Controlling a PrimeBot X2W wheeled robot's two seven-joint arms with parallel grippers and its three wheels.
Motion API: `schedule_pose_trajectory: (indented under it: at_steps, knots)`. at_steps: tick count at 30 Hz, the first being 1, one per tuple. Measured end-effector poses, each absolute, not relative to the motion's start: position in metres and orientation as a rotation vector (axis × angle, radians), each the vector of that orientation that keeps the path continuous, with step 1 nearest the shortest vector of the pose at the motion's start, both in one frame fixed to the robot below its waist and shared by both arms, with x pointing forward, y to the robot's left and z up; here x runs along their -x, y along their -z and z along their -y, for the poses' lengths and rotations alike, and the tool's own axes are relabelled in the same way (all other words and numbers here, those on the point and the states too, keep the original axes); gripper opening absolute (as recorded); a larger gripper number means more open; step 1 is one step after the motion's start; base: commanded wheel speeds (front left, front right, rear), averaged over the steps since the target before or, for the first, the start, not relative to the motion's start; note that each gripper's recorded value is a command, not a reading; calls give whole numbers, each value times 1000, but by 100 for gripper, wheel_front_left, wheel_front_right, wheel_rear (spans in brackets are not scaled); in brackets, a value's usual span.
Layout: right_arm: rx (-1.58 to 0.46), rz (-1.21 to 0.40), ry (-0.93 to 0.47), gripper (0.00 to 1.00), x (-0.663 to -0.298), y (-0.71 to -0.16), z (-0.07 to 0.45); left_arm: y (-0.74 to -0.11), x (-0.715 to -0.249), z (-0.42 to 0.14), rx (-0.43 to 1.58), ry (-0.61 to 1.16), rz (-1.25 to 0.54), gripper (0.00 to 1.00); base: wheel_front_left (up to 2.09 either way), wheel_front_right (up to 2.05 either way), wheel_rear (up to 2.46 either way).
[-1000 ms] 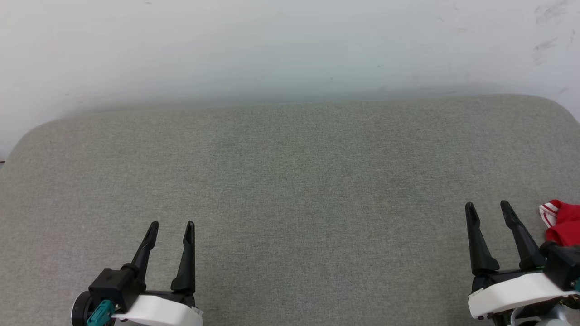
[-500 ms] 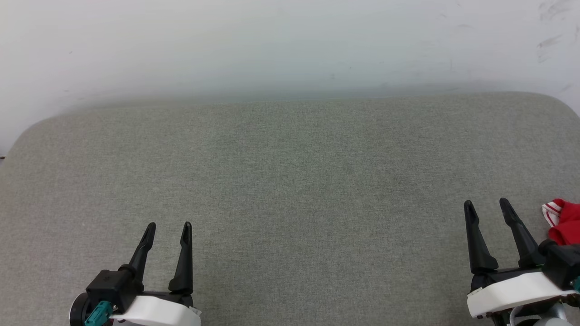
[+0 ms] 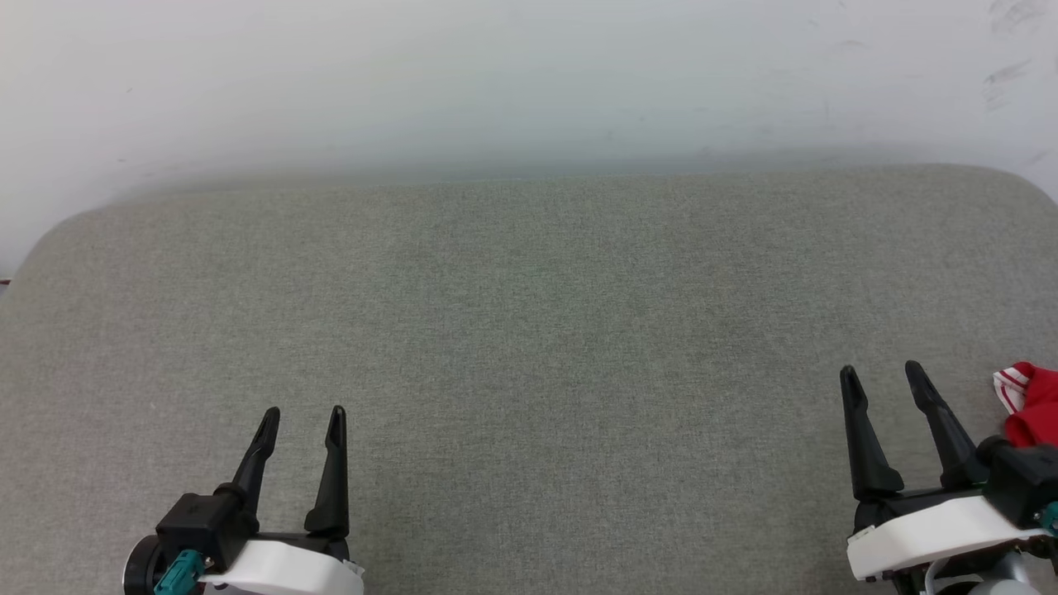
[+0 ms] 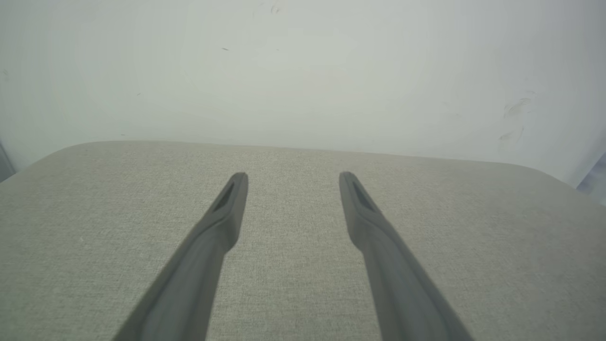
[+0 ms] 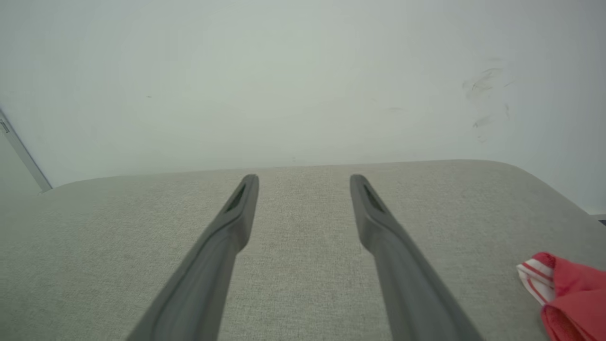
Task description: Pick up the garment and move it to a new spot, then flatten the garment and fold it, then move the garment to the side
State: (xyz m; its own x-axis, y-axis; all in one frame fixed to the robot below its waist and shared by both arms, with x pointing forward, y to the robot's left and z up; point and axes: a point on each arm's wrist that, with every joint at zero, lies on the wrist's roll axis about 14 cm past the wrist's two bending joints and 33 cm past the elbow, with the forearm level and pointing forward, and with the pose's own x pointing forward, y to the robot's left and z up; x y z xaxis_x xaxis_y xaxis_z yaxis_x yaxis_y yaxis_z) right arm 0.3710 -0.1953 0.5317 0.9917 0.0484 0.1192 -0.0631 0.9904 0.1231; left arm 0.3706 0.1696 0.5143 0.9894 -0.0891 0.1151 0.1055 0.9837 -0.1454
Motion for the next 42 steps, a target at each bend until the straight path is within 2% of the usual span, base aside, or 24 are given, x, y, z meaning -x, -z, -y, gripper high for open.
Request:
schedule_pose_trajectory:
  at_steps: [6,7,12,17,42]
  knots:
    - [-129,114,-67,100,-372,-531,192,-513,-370,-170,152,97,105,100,0,0,0]
    - [-129,111,-66,0,-372,-530,192,-512,-370,-170,152,96,103,0,0,0,0]
    - [-148,50,-58,0,-367,-511,192,-492,-363,-169,177,87,36,0,0,0,0]
    - [-280,24,-35,0,-367,-505,195,-487,-363,-174,306,52,7,0,0,0,0]
    - [-684,-13,21,0,-372,-497,203,-484,-371,-188,700,-25,-31,0,0,0,0]
